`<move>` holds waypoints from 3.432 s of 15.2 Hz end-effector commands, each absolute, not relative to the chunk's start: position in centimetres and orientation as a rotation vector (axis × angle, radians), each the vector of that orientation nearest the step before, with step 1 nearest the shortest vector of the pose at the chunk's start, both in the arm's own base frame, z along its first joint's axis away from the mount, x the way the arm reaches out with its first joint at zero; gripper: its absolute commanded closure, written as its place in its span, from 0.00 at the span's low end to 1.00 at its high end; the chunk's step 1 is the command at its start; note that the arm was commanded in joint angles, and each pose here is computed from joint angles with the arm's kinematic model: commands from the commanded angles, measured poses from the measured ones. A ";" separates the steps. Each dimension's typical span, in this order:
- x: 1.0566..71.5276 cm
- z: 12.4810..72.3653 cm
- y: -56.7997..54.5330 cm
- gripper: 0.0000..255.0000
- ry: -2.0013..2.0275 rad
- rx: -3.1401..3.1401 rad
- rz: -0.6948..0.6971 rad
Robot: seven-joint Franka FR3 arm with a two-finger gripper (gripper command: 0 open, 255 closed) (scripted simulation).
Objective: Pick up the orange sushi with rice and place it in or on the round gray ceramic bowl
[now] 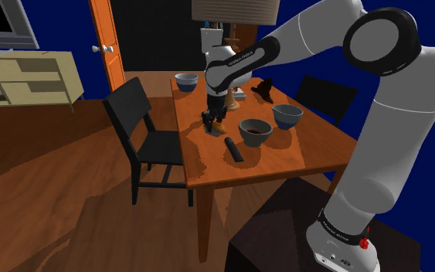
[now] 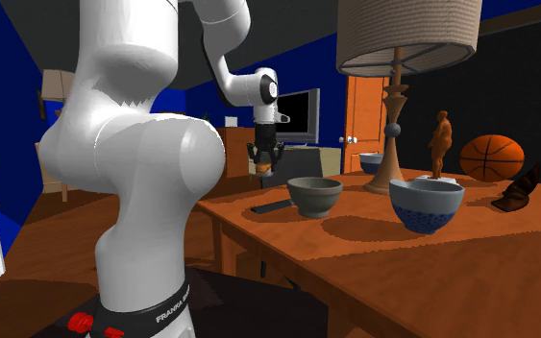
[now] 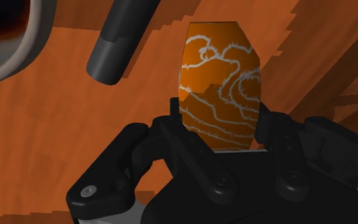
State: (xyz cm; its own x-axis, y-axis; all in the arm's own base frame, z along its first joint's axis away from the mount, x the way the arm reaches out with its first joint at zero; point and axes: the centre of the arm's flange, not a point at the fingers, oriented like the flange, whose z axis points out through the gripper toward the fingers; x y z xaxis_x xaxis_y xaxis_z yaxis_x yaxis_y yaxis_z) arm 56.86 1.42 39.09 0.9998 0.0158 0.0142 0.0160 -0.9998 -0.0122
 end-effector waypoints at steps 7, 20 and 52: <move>56.8 43.3 1.4 1.00 -0.025 -3.129 -0.022; 53.2 46.7 -5.7 1.00 -0.025 -3.129 -0.022; 46.8 39.6 -18.2 0.00 -0.025 -3.129 -0.022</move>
State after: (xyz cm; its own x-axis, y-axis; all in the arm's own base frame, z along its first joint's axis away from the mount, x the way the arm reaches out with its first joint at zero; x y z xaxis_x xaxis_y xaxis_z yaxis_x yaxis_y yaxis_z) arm 46.83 -18.15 39.60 0.9998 0.0160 0.0140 0.0162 -0.9998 -0.0123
